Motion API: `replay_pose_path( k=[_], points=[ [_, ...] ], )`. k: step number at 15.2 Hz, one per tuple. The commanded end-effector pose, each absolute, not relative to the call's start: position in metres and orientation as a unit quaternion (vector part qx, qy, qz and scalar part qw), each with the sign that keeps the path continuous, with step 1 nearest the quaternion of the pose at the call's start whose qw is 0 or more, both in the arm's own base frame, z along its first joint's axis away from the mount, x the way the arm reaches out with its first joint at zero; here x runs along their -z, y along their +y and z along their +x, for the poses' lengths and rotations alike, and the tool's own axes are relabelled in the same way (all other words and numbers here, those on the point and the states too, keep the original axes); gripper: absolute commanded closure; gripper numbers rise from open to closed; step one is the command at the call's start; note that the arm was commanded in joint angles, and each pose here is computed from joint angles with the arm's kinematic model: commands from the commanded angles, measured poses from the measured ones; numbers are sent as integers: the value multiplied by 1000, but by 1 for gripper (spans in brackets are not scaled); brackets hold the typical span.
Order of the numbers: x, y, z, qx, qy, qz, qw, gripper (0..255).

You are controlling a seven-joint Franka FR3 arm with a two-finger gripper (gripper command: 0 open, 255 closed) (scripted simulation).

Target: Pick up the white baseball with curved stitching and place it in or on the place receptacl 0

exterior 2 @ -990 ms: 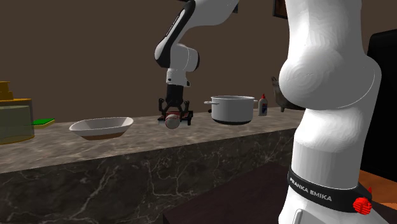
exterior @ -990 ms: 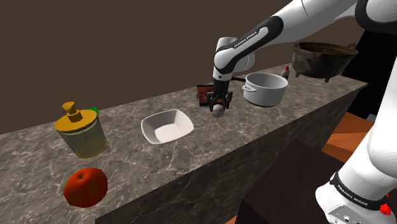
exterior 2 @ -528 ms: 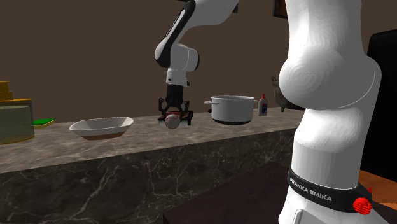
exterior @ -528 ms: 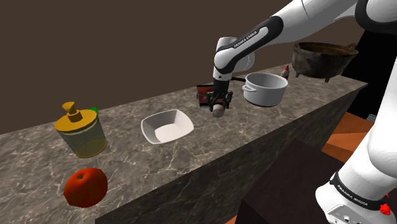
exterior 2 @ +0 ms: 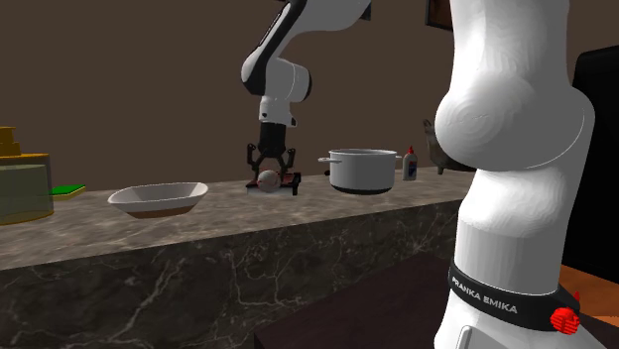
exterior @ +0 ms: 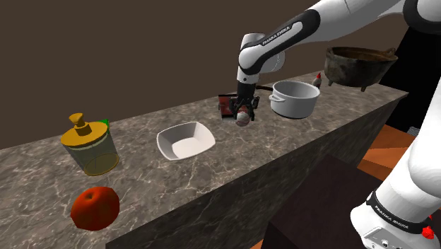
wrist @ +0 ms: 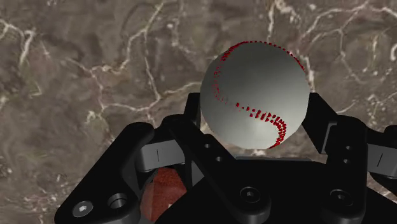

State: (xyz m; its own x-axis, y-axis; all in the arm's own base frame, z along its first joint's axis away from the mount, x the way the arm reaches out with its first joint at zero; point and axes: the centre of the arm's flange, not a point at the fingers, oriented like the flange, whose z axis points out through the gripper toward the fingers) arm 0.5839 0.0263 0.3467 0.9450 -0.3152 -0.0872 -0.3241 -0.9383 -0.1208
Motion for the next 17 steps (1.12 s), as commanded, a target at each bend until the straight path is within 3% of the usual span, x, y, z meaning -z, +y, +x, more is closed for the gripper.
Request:
replay_pose_path(
  k=[1,17],
  points=[
    [-357,27,584,-33,162,-984,67,255],
    [-440,27,584,-33,162,-984,67,255]
  ],
)
